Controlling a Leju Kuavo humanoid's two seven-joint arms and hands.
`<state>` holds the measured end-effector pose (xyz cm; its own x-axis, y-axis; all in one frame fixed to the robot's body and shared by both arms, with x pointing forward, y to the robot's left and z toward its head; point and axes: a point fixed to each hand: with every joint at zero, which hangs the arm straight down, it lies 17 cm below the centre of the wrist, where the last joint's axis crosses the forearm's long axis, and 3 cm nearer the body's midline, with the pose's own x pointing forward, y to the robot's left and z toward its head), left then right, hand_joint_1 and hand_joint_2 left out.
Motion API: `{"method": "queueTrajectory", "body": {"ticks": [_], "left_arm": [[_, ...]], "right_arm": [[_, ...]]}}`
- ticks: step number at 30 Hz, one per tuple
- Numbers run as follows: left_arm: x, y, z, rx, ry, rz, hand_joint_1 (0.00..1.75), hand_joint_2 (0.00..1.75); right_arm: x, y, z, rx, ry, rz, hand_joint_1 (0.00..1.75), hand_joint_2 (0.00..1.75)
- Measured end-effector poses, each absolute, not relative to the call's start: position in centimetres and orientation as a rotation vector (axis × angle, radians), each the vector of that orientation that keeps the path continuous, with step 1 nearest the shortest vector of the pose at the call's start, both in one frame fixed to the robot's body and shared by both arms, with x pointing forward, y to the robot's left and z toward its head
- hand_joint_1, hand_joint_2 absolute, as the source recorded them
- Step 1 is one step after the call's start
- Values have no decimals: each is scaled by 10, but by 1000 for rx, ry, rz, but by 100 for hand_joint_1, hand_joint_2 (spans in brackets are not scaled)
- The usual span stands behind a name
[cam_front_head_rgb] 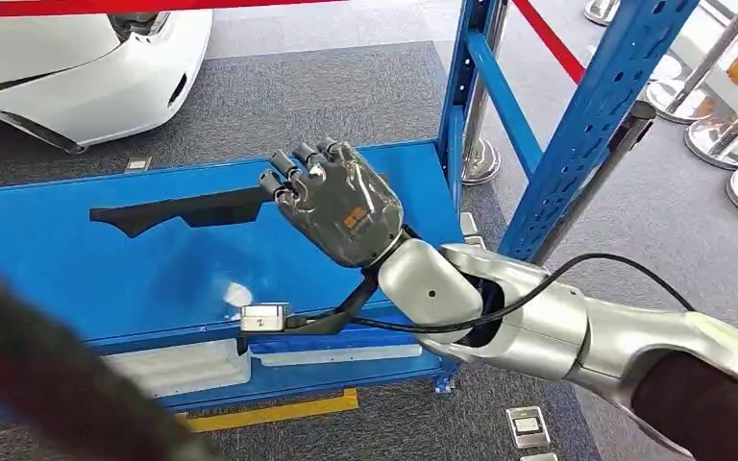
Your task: Take the parts from the cabinet and place them on the table.
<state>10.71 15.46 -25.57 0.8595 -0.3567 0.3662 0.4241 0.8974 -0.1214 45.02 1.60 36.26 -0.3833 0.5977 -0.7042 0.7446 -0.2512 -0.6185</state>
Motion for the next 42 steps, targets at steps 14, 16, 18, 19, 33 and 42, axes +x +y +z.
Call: {"method": "queueTrajectory", "body": {"ticks": [14,16,18,19,33,42], "left_arm": [[108,155,-256,-197,-345,-405,0,175],[108,155,-256,-197,-343,-405,0,175],[107,154,-256,-201,-342,-405,0,175],[107,154,-256,-202,-343,-406,0,175],[108,156,-257,-186,-332,-374,0,175],[107,158,-258,-180,-318,-352,0,175]], "right_arm": [[448,18,359,1645,1851,-1717,175,175],[447,18,359,1651,1851,-1711,175,175],[448,18,360,1655,1850,-1708,175,175],[448,18,360,1654,1850,-1708,175,175],[447,18,359,1655,1849,-1708,175,175],[447,17,362,1666,1869,-1688,175,175]]}}
